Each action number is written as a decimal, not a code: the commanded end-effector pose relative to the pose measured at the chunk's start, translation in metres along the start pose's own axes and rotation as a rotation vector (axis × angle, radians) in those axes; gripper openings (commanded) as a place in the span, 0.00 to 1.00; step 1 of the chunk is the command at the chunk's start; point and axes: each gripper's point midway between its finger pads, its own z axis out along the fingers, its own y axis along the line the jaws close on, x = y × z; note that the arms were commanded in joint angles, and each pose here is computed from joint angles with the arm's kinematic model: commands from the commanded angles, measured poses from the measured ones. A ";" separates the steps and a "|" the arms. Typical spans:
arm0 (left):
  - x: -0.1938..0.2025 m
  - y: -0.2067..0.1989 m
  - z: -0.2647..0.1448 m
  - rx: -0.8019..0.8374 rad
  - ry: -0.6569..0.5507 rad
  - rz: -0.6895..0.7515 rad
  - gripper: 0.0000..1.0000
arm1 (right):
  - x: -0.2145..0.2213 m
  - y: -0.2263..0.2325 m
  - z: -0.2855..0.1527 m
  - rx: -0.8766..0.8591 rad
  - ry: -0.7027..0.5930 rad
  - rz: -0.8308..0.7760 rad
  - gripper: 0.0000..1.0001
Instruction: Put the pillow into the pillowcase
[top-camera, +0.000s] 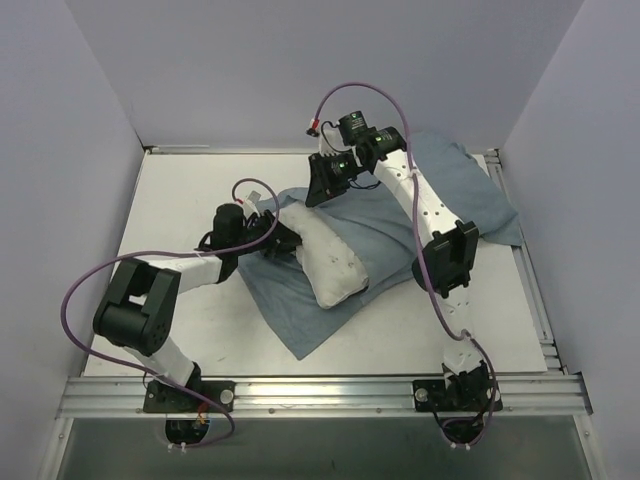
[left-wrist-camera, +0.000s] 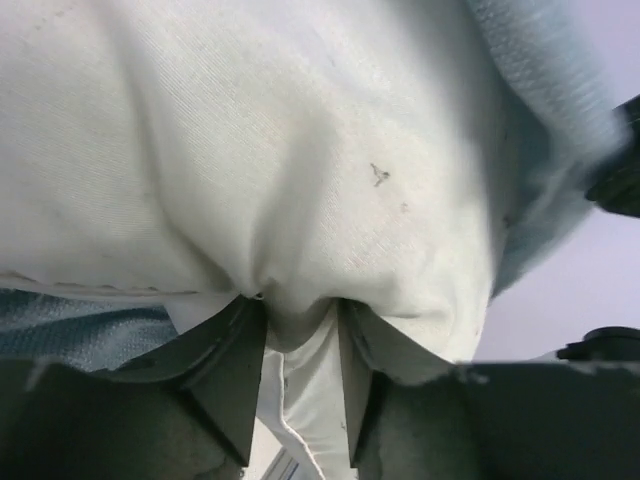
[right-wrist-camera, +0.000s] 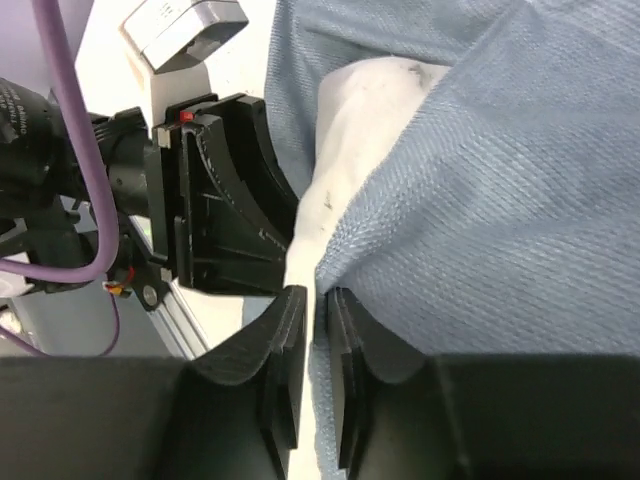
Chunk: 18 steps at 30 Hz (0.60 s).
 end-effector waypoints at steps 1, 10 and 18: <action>-0.016 -0.032 -0.012 0.098 -0.065 0.068 0.44 | -0.021 0.066 -0.007 -0.100 -0.060 -0.080 0.19; -0.005 -0.035 -0.058 -0.014 -0.050 0.300 0.68 | 0.090 0.011 -0.115 0.390 0.000 -0.212 0.49; 0.044 -0.025 -0.032 -0.067 0.052 0.284 0.70 | 0.164 -0.034 -0.098 0.531 0.129 -0.262 0.47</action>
